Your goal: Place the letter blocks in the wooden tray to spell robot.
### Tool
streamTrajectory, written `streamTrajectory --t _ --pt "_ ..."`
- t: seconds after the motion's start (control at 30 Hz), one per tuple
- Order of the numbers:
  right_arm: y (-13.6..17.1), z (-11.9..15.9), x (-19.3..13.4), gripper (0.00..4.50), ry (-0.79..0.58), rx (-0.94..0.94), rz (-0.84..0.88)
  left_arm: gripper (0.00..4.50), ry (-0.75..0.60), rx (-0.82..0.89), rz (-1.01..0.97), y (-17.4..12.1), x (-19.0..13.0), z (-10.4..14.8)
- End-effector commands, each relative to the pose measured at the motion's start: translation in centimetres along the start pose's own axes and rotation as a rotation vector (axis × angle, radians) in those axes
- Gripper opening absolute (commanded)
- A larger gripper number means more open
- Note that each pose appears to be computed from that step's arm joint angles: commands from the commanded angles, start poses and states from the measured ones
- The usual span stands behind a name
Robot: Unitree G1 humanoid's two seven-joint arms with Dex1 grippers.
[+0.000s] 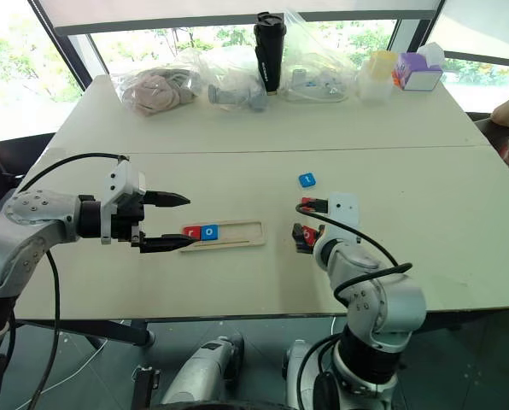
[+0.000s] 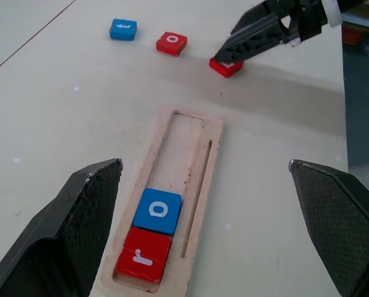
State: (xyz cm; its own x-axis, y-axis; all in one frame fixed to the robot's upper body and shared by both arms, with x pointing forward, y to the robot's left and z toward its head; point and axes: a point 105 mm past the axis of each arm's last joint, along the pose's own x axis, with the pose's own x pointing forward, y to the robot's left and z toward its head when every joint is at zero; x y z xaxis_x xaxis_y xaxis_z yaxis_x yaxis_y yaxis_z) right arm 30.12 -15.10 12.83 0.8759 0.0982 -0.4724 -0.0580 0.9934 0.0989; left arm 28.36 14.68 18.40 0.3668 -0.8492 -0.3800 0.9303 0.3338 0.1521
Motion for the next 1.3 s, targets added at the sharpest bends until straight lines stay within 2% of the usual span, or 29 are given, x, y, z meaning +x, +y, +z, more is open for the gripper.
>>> streamTrajectory --t 0.03,0.1,0.17,0.23,0.3,0.37,0.57,0.93,1.0,1.07,1.13,1.2,1.3 --pt "0.3 5.5 -2.0 4.46 -0.141 -0.205 0.245 4.50 -0.007 0.052 0.012 0.5 -1.2 1.2" --pt "0.1 6.6 -3.0 4.46 -0.163 -0.349 0.382 4.50 0.000 0.064 -0.014 0.3 -1.3 1.4" --pt "-0.1 6.4 -3.6 4.46 -0.157 -0.488 0.491 4.50 0.013 0.074 -0.038 0.0 -1.5 1.5" --pt "-1.1 5.1 -3.8 4.46 -0.129 -0.645 0.592 4.50 0.031 0.093 -0.065 -0.4 -1.6 1.5" --pt "-2.8 3.2 -2.6 4.46 -0.038 -0.711 0.634 4.50 0.068 0.117 -0.094 -0.9 -1.7 1.4" --pt "-3.9 2.0 -1.2 4.46 0.006 -0.742 0.639 4.50 0.103 0.143 -0.105 -1.2 -1.6 1.1" --pt "-3.2 1.0 1.3 4.46 -0.011 -0.729 0.692 4.50 0.139 0.151 -0.089 -1.7 -0.8 -0.5" --pt "-2.0 0.0 2.3 4.46 -0.021 -0.704 0.699 4.50 0.148 0.119 -0.076 -1.9 -0.8 -1.6" --pt "-2.3 -0.2 2.4 3.93 -0.015 -0.708 0.684 4.50 0.148 0.119 -0.074 -1.8 -0.8 -1.6" --pt "-2.4 -0.2 2.4 3.15 -0.016 -0.703 0.679 4.50 0.148 0.118 -0.074 -1.8 -0.8 -1.6" --pt "-2.5 -0.4 2.3 1.96 -0.013 -0.698 0.678 4.50 0.148 0.119 -0.074 -1.8 -0.8 -1.6" --pt "-2.5 -0.8 2.2 1.16 -0.004 -0.707 0.681 4.50 0.149 0.120 -0.074 -1.7 -0.8 -1.6" --pt "-2.5 -0.9 2.1 1.17 -0.006 -0.703 0.681 4.50 0.153 0.122 -0.068 -1.4 -1.0 -1.7"
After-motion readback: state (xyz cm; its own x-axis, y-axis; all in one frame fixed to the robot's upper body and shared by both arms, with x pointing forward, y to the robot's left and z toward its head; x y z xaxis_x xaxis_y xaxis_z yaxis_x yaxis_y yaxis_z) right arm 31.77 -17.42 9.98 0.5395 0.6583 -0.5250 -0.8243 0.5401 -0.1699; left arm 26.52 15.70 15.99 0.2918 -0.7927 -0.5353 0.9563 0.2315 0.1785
